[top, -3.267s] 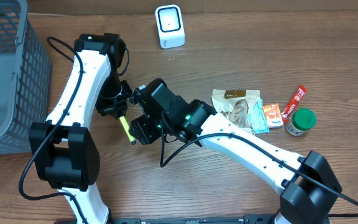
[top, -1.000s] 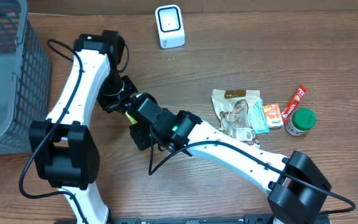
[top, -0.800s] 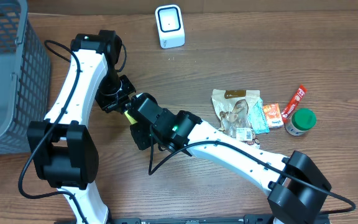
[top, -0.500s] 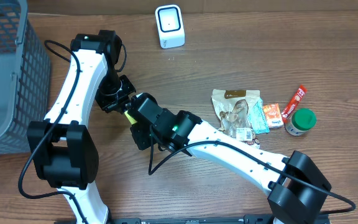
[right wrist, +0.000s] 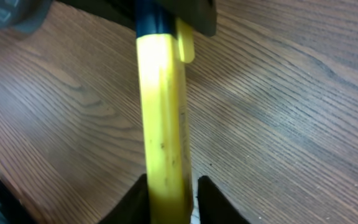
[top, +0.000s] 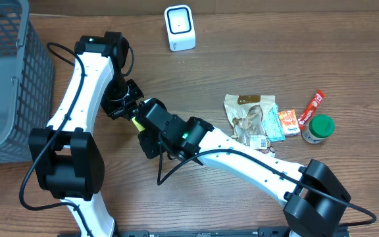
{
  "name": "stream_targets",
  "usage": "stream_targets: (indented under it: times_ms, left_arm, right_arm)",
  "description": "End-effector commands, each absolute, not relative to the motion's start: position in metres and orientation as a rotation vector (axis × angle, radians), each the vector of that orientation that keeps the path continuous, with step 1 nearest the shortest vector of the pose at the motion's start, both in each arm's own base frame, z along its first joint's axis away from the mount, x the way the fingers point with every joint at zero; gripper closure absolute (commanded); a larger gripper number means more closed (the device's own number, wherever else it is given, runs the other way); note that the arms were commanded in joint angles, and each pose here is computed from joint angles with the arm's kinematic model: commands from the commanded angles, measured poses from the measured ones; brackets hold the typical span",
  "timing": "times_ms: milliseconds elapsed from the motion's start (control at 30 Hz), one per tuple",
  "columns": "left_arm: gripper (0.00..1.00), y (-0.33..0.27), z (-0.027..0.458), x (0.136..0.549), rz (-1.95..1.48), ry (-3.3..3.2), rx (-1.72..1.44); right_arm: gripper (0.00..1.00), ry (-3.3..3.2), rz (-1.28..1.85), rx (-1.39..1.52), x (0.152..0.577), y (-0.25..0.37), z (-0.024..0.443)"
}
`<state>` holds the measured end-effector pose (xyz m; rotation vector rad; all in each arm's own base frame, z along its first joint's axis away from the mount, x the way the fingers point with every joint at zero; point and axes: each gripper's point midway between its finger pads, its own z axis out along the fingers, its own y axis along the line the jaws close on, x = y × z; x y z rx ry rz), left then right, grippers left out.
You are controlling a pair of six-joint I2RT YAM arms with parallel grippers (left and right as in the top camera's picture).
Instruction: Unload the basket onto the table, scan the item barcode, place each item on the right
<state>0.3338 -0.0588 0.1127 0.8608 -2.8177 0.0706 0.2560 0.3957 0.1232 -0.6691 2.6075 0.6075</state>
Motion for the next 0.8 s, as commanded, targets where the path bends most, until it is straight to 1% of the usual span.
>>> stream_targets:
  times_ms: [0,67,133,167,200,233,300,333,367,400,433,467,567,633,767]
  left_arm:
    - [0.96,-0.060,0.113,0.333,0.088,-2.819,0.835]
    - [0.96,-0.060,0.113,0.333,0.088,-2.819,0.835]
    - [0.90,-0.060,0.113,0.334,0.090,-2.821,0.836]
    - [0.79,-0.060,0.113,0.334,0.090,-2.823,0.836]
    - [0.71,-0.060,0.113,0.335,0.092,-2.826,0.836]
    - [0.59,-0.060,0.113,0.335,0.093,-2.828,0.837]
    - [0.50,-0.060,0.113,0.337,0.097,-2.835,0.835]
    - [0.43,-0.060,0.113,0.338,0.102,-2.843,0.827]
    - [0.26,-0.060,0.112,0.340,0.109,-2.857,0.808]
    - [0.20,-0.060,0.113,0.342,0.113,-2.864,0.801]
    - [0.17,-0.059,0.113,0.343,0.117,-2.869,0.792]
    - [0.16,-0.055,0.114,0.345,0.125,-2.881,0.780]
    - [0.17,-0.051,0.118,0.349,0.216,-2.888,0.736]
    - [0.18,-0.053,0.124,0.353,0.396,-2.873,0.684]
    - [0.19,-0.060,0.141,0.364,0.796,-2.850,0.537]
  right_arm:
    - [0.81,2.576,0.627,-0.667,0.254,0.395,0.136]
    - [0.83,2.576,0.627,-0.667,0.254,0.395,0.136]
    - [0.83,2.575,0.627,-0.667,0.254,0.395,0.136]
    - [0.83,2.575,0.627,-0.667,0.254,0.395,0.137]
    - [0.83,2.575,0.627,-0.666,0.254,0.395,0.137]
    - [0.84,2.575,0.627,-0.664,0.255,0.395,0.137]
    - [0.84,2.575,0.626,-0.663,0.255,0.395,0.137]
    - [0.84,2.574,0.627,-0.663,0.256,0.395,0.137]
    - [0.84,2.573,0.628,-0.661,0.256,0.395,0.137]
    - [0.84,2.573,0.628,-0.659,0.257,0.394,0.137]
    - [0.84,2.574,0.627,-0.654,0.258,0.393,0.137]
    - [0.85,2.581,0.642,-0.650,0.259,0.393,0.137]
    - [0.86,2.609,0.758,-0.652,0.260,0.393,0.140]
    - [0.89,2.627,0.875,-0.650,0.261,0.393,0.145]
    - [0.90,2.621,1.121,-0.660,0.263,0.394,0.161]
